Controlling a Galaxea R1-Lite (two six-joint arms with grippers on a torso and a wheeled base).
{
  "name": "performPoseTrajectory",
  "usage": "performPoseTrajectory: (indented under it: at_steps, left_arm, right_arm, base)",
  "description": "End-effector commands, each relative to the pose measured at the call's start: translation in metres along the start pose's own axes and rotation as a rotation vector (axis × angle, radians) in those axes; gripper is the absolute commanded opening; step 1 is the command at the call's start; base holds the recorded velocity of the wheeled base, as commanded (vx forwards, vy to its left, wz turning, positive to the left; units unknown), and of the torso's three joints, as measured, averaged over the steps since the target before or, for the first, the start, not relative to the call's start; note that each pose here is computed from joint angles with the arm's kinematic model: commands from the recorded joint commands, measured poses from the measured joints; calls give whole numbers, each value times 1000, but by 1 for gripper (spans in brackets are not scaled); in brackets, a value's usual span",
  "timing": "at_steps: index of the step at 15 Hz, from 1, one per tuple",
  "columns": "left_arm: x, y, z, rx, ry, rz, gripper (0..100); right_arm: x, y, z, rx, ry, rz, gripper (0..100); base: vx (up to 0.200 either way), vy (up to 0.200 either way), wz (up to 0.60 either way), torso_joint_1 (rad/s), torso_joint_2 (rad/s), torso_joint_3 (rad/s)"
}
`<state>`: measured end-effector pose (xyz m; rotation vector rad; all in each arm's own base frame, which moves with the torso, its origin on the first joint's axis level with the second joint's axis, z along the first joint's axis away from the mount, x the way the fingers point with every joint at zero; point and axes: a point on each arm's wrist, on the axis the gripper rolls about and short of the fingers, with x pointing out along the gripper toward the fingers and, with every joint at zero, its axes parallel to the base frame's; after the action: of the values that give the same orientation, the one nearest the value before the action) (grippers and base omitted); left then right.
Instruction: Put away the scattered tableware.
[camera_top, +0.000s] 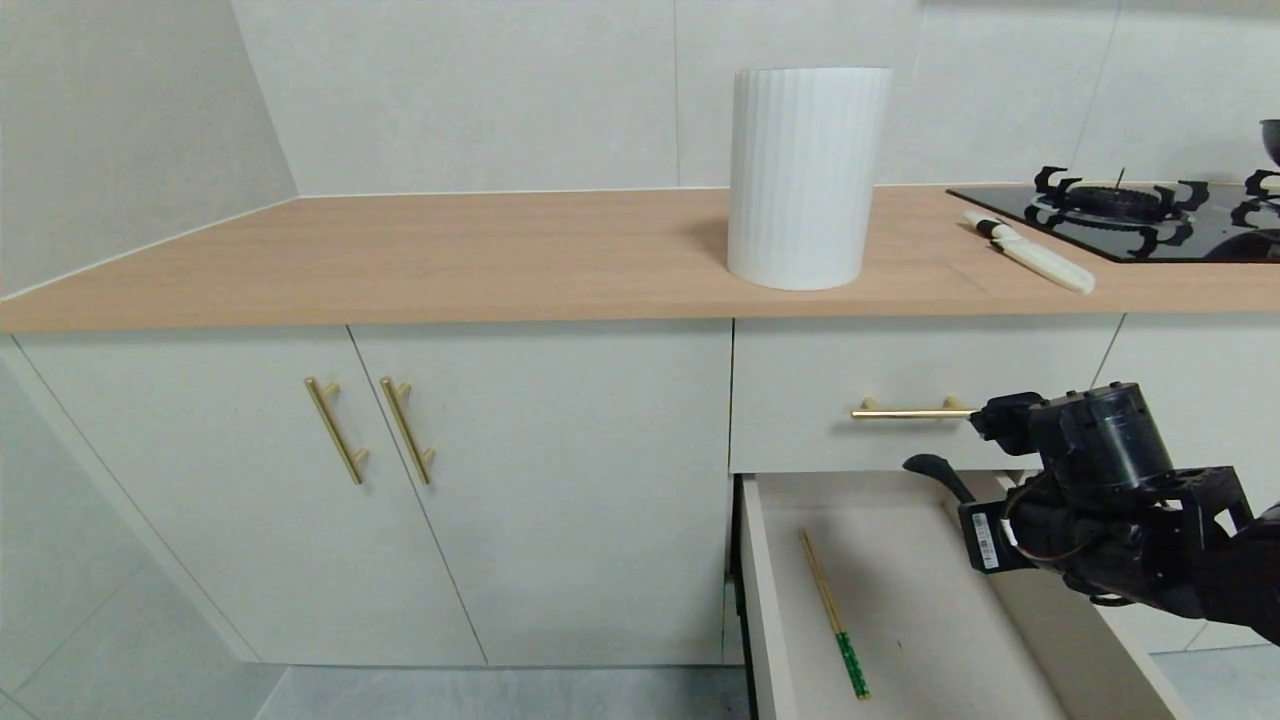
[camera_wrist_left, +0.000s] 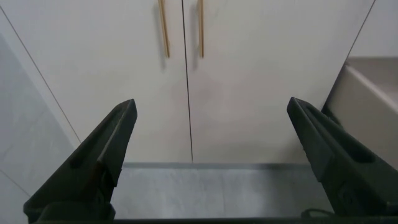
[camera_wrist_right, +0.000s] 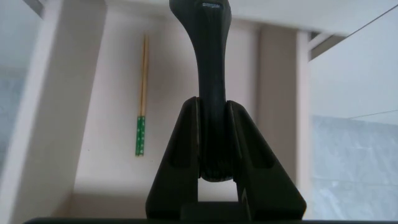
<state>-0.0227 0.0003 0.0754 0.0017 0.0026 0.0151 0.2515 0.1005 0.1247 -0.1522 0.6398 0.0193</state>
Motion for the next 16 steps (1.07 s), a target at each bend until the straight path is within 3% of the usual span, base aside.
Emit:
performPoseTrajectory:
  at_steps: [1, 9, 12, 16]
  left_arm:
    - [0, 0, 0, 0, -1, 0, 100]
    - [0, 0, 0, 0, -1, 2, 100]
    - [0, 0, 0, 0, -1, 0, 100]
    - [0, 0, 0, 0, -1, 0, 100]
  right_arm:
    - [4, 1, -2, -5, 13, -1, 0]
    - [21, 7, -12, -24, 76, 13, 0]
    - [47, 13, -27, -38, 167, 75, 0]
    - [88, 10, -44, 1, 185, 83, 0]
  base:
    - [0, 0, 0, -90, 354, 266]
    - [0, 0, 0, -12, 50, 30]
    - [0, 0, 0, 0, 0, 0]
    - [0, 0, 0, 0, 0, 0]
